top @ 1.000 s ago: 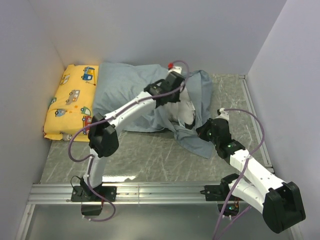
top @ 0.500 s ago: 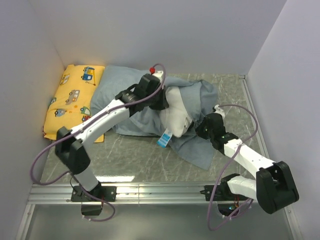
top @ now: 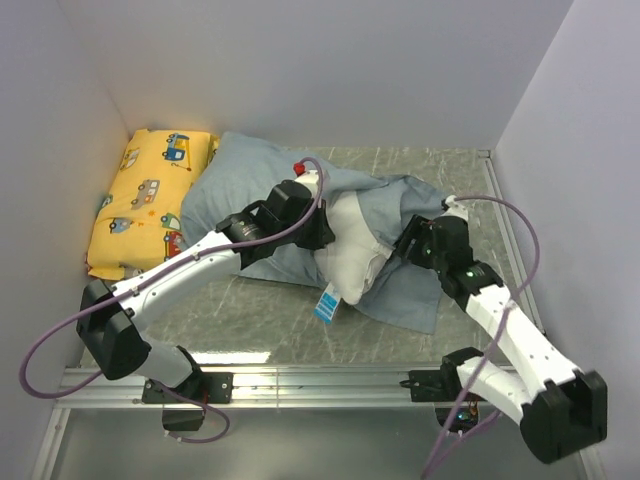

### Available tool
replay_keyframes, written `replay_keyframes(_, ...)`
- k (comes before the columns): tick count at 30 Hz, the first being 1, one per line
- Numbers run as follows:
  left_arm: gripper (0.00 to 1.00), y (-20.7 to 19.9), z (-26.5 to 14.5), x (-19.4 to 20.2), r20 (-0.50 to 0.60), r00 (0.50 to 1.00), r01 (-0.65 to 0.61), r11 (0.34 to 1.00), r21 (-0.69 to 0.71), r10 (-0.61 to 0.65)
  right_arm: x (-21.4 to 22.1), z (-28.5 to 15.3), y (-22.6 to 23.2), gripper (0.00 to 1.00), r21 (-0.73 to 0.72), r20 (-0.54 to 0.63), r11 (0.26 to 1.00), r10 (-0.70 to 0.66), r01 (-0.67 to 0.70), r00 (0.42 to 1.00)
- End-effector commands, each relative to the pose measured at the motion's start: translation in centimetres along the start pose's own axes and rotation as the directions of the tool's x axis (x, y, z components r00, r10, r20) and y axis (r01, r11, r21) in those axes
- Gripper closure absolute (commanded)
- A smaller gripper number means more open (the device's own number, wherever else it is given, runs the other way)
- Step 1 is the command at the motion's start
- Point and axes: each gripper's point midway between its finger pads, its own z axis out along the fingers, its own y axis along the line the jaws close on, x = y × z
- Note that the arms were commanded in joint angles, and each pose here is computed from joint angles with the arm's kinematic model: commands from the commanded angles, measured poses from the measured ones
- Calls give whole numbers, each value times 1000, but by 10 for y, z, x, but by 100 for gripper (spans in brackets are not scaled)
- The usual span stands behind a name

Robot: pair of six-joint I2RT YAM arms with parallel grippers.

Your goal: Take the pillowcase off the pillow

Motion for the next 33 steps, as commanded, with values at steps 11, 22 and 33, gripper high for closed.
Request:
replay_keyframes(11,100,-15,-1,-27,77,997,10,999,41,-13,-57,-77,75,14,-254,170,959,-80,122,982)
replay_keyframes(22,100,-17,-30,-23,80,997,-8,998,64,3,-108,-4,15,86,118,207,993,-56,32,977)
replay_keyframes(33,100,-22,-101,-16,130,989,-88,986,144,69,-131,77,-61,90,168,161,970,146,-173,976)
